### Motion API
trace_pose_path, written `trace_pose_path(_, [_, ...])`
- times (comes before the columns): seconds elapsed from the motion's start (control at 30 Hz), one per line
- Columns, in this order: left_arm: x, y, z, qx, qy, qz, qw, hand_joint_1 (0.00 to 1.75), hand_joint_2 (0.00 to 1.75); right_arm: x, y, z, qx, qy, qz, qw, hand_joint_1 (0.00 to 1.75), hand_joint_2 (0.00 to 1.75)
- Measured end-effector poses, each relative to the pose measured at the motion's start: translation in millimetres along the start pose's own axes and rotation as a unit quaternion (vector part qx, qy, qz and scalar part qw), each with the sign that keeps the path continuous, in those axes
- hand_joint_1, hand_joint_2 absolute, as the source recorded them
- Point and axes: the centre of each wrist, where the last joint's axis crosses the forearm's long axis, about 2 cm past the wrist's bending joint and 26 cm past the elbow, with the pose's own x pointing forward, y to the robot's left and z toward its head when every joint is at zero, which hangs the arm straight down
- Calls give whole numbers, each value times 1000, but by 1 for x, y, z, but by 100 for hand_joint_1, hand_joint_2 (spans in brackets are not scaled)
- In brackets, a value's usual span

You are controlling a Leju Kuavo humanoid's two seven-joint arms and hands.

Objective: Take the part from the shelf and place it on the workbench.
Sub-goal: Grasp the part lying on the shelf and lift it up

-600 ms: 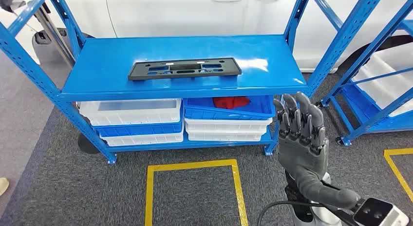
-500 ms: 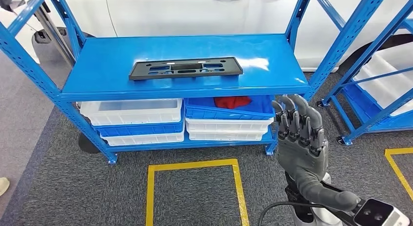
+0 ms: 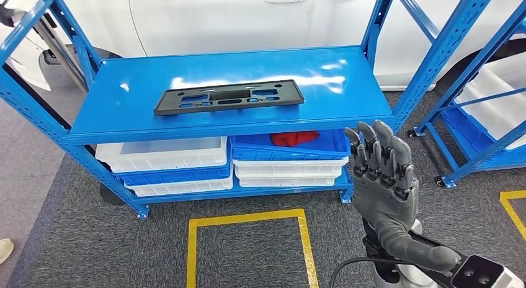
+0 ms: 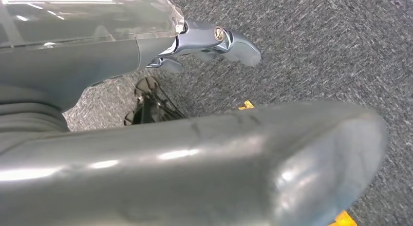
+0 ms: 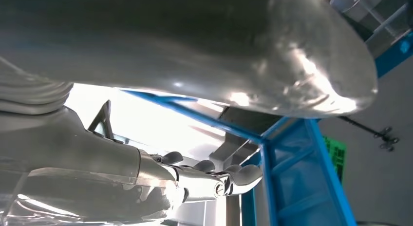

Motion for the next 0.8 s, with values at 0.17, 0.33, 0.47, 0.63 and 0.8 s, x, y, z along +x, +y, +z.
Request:
trace_pose_path(0.17, [0,0,0,-2,0,2,1000,0,0,-6,1,5,-11,20,25,999,0,0])
trace_pose_path(0.33, [-1,1,0,-6,-1,4,1000,0,0,-12,1,11,-15,39,34,999,0,0])
trace_pose_path(0.47, [-1,-1,0,-9,-2,5,1000,0,0,-16,2,17,-15,56,39,998,0,0])
trace_pose_path(0.63, [-3,-1,1,-10,-6,5,1000,0,0,-19,5,24,-20,68,27,997,0,0])
trace_pose_path(0.8, [-5,-3,2,-14,-9,7,1000,0,0,-20,8,28,-28,71,6,997,0,0])
